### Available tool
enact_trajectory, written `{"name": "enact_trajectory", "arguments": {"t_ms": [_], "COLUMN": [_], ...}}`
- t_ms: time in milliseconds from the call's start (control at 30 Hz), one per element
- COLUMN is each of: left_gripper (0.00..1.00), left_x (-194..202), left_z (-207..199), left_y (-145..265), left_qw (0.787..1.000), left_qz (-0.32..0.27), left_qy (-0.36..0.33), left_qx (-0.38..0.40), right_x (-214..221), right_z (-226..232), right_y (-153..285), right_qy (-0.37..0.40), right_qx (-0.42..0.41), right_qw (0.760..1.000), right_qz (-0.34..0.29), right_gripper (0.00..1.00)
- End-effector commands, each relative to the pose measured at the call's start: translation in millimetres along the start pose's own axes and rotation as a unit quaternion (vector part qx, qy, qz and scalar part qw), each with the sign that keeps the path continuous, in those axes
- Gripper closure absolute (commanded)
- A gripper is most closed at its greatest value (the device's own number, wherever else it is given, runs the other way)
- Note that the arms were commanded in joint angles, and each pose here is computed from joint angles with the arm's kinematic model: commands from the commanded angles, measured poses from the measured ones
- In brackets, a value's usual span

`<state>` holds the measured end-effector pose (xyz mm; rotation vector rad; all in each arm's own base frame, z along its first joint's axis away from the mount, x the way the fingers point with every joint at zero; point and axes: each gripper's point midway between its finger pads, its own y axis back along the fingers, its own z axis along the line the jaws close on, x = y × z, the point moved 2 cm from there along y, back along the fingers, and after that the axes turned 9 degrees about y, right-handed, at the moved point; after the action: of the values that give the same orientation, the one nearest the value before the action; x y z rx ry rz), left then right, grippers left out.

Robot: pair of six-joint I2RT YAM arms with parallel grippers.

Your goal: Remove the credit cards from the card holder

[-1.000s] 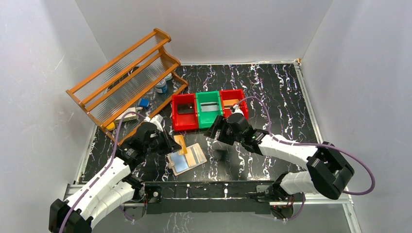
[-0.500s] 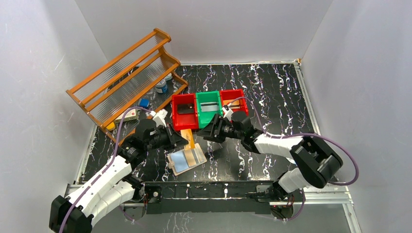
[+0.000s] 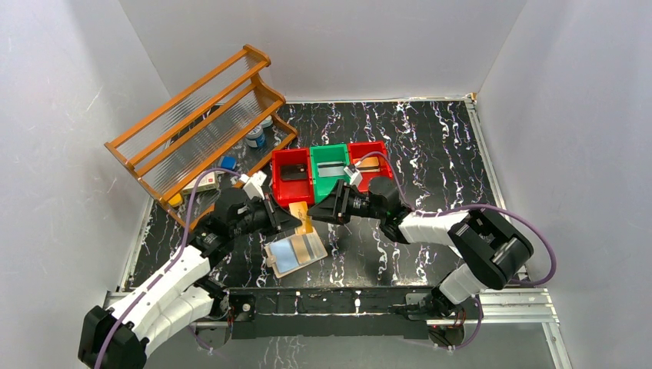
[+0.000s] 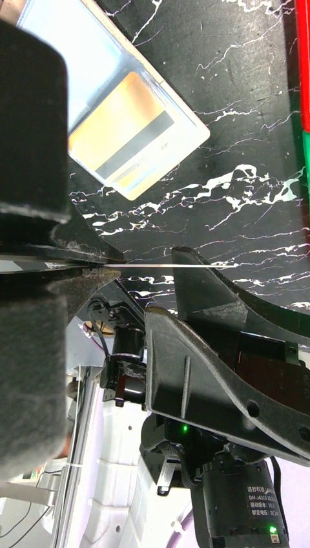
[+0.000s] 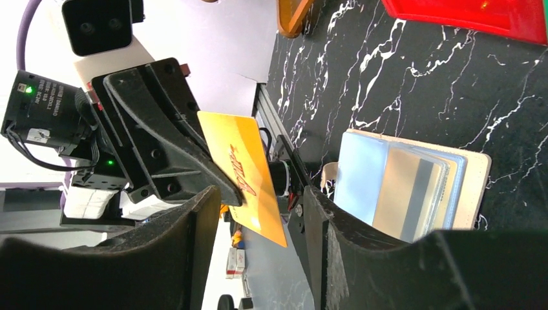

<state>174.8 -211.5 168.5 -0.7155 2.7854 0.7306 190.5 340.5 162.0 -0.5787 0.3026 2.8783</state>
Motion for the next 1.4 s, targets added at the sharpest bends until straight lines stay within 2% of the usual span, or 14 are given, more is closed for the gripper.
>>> {"name": "enact_trajectory", "arguments": {"t_ms": [0, 433, 600, 800, 1067, 1133, 1200, 1367], "left_gripper": [1.0, 1.0, 1.0, 1.0, 1.0, 0.93, 0.9, 0.67], "left_x": [2, 9, 11, 10, 12, 10, 9, 8], "left_z": [-7, -18, -15, -14, -10, -7, -4, 1], "left_y": [0, -2, -2, -1, -3, -3, -2, 0], "left_qw": [1.0, 0.997, 0.997, 0.997, 0.997, 0.998, 0.998, 0.999], "left_qz": [0.007, 0.027, 0.027, 0.018, 0.024, 0.018, 0.011, -0.002], "left_qy": [-0.001, 0.014, 0.019, 0.019, 0.028, 0.032, 0.034, 0.039], "left_qx": [0.022, 0.076, 0.074, 0.073, 0.066, 0.054, 0.046, 0.032], "right_x": [-2, 2, 5, 8, 4, 2, 2, 1], "right_z": [14, 25, 26, 26, 42, 44, 46, 39], "right_y": [-1, -2, 0, 4, 10, 12, 12, 11], "right_qy": [0.019, 0.019, 0.018, 0.022, 0.035, 0.037, 0.041, 0.046], "right_qx": [-0.04, -0.088, -0.101, -0.105, -0.155, -0.165, -0.168, -0.137], "right_qw": [0.999, 0.996, 0.995, 0.994, 0.987, 0.986, 0.985, 0.989], "right_qz": [0.002, 0.018, 0.021, 0.022, 0.017, 0.013, 0.012, 0.011], "right_gripper": [0.44, 0.58, 0.66, 0.69, 0.82, 0.86, 0.9, 0.94]}}
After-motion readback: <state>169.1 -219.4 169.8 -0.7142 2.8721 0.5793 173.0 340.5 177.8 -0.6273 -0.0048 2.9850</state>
